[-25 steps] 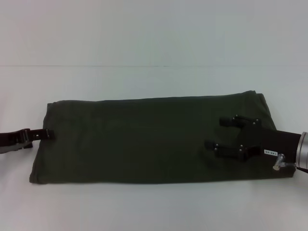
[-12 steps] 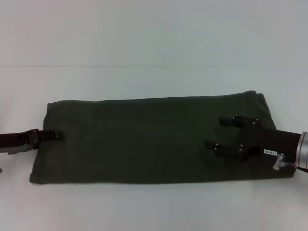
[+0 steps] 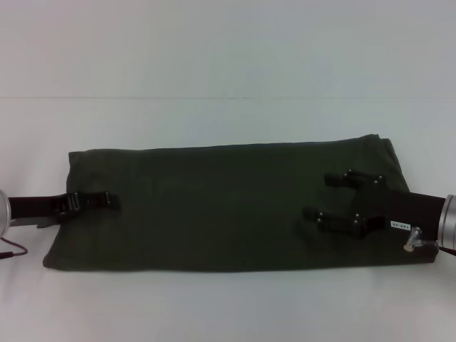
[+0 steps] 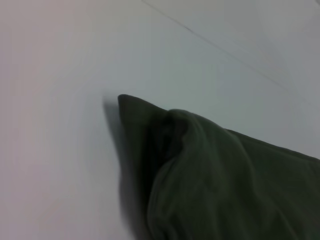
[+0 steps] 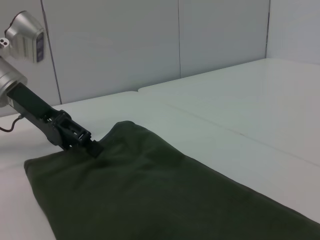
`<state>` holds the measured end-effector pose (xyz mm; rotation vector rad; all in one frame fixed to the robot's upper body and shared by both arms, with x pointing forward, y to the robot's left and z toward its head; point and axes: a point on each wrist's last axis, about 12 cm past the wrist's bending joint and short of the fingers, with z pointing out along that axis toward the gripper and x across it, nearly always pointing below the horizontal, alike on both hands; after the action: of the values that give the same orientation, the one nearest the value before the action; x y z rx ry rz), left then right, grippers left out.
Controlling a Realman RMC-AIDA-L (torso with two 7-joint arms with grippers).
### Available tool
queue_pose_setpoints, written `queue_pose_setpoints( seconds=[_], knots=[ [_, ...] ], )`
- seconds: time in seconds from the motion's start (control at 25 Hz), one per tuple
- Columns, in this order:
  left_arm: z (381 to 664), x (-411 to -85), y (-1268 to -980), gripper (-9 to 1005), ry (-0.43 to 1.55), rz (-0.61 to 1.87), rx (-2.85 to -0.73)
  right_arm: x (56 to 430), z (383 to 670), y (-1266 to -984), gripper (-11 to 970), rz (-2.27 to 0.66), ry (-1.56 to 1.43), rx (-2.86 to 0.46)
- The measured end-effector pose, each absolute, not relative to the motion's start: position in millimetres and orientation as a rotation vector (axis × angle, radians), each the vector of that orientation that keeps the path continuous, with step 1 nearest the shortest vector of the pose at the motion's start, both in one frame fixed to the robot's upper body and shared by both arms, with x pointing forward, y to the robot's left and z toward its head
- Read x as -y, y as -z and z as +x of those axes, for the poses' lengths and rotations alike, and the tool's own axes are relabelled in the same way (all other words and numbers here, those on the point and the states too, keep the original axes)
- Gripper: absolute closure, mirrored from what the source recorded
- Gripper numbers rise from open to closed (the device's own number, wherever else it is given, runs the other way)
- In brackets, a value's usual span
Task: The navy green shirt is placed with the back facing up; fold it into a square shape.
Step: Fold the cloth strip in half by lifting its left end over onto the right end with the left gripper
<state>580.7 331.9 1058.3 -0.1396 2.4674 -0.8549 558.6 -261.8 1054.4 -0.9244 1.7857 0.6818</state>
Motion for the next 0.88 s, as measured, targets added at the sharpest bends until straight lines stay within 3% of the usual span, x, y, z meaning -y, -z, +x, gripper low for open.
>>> queue_pose_setpoints(
  seconds=[0.88],
  knots=[
    [582.3,-321.2,-1063.8,168,0.926,-0.119,-2.468,261.1,559.5,-1055.2,91,-0.923,-0.684,-1.784]
  ],
)
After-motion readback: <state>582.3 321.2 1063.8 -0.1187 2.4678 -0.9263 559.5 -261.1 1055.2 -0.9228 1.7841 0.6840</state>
